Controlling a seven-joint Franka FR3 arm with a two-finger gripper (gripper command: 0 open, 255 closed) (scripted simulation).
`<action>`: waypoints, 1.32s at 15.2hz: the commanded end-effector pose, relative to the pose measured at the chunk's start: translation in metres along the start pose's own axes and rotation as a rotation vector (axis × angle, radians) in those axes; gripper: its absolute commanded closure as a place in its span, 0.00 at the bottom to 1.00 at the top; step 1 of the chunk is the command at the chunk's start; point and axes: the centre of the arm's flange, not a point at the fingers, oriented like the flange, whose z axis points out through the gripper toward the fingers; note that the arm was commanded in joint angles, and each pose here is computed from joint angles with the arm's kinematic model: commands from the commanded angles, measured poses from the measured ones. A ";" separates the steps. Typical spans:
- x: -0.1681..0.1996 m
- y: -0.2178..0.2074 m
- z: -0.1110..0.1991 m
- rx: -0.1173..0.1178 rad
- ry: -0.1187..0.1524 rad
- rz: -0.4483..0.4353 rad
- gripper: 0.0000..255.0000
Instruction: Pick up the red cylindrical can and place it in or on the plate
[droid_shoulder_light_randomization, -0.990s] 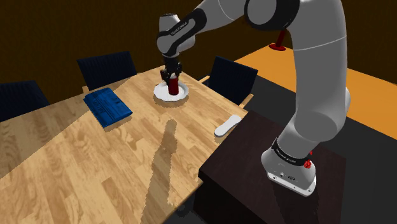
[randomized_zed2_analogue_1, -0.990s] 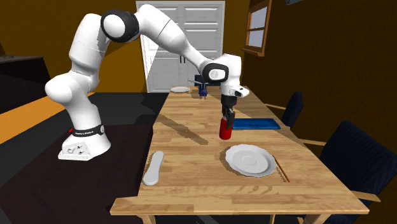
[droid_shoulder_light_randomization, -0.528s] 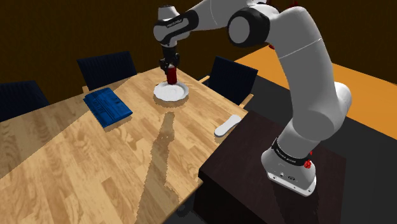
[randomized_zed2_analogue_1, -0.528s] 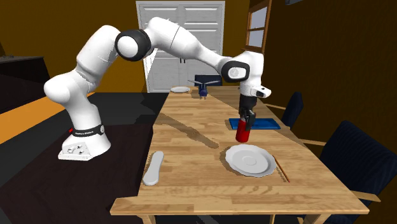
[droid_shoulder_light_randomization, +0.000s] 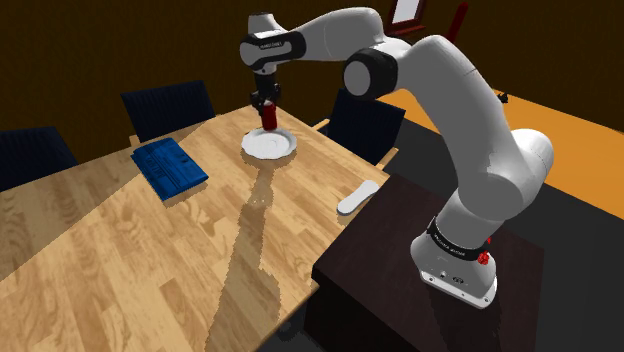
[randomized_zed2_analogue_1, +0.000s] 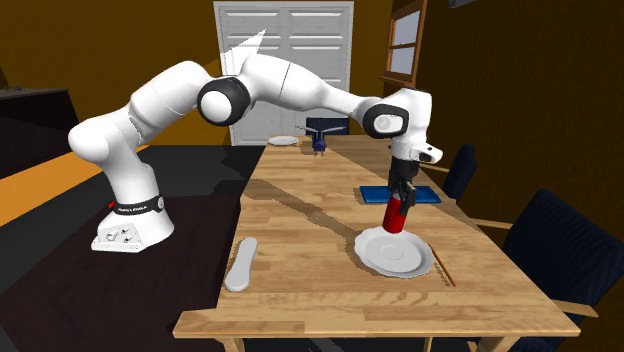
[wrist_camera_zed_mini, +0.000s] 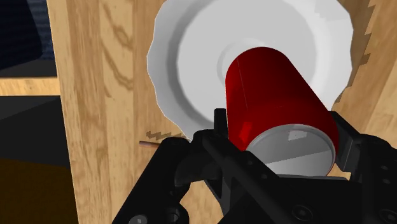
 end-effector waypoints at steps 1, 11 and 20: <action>0.000 0.000 0.009 0.000 0.001 0.000 1.00; 0.001 0.000 0.062 0.000 0.001 0.000 1.00; 0.001 0.000 0.073 0.000 0.001 0.000 1.00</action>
